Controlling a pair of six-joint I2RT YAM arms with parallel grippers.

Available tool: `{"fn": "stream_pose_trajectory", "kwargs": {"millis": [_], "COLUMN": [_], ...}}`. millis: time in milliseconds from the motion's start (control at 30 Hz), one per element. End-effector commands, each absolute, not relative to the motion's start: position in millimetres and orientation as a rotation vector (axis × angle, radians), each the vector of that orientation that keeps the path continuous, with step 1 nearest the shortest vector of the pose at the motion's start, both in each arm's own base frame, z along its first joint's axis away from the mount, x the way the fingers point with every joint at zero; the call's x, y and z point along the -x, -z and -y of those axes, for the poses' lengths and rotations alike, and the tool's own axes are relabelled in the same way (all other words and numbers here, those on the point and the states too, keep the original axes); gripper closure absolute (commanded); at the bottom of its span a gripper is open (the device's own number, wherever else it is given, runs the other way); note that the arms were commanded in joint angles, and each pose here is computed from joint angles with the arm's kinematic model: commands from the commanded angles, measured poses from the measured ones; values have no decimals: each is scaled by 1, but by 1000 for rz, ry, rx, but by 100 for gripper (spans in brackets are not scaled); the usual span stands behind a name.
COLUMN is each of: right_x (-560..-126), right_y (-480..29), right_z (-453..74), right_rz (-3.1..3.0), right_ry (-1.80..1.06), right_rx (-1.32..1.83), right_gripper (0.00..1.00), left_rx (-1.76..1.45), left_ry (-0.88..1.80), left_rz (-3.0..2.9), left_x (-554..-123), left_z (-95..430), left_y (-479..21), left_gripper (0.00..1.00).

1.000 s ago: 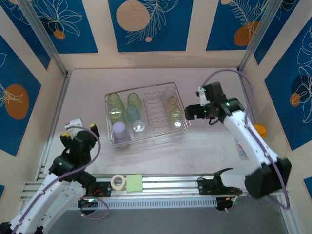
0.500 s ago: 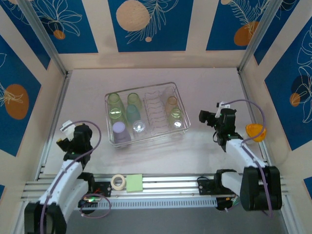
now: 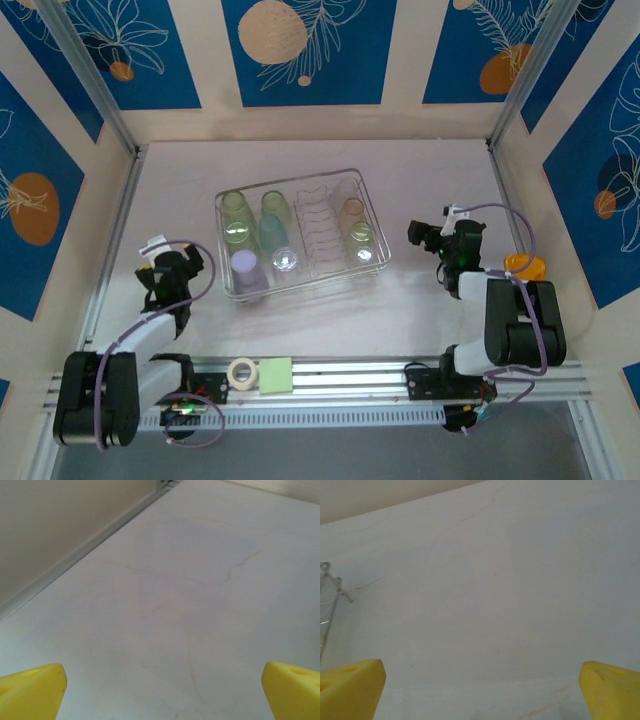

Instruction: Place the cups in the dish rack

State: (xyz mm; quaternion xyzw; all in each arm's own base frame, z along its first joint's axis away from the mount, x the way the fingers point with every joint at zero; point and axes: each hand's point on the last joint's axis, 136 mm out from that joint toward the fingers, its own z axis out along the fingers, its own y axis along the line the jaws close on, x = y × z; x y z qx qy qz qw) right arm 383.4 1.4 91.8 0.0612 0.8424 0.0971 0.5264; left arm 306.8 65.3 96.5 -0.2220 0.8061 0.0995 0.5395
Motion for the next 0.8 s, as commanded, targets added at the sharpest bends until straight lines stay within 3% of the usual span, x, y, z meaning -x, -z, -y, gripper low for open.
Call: {"fn": "stream_pose_trajectory", "kwargs": {"millis": [0, 267, 767], "right_x": [-392, -387, -397], "right_y": [-102, -98, -95], "right_z": [-19, -22, -20], "right_rz": [-1933, -1890, -1939], "right_ry": [-266, -227, -137], "right_rx": [-14, 2, -24], "right_gripper": [1, 1, 1], "left_rx": [449, 260, 105], "left_ry": [-146, -142, -52], "left_rz": [-1820, -1761, -1747], "left_x": [-323, -349, -364], "left_z": [-54, -39, -16], "left_y": [-114, -126, -103], "left_gripper": [0, 0, 0]}}
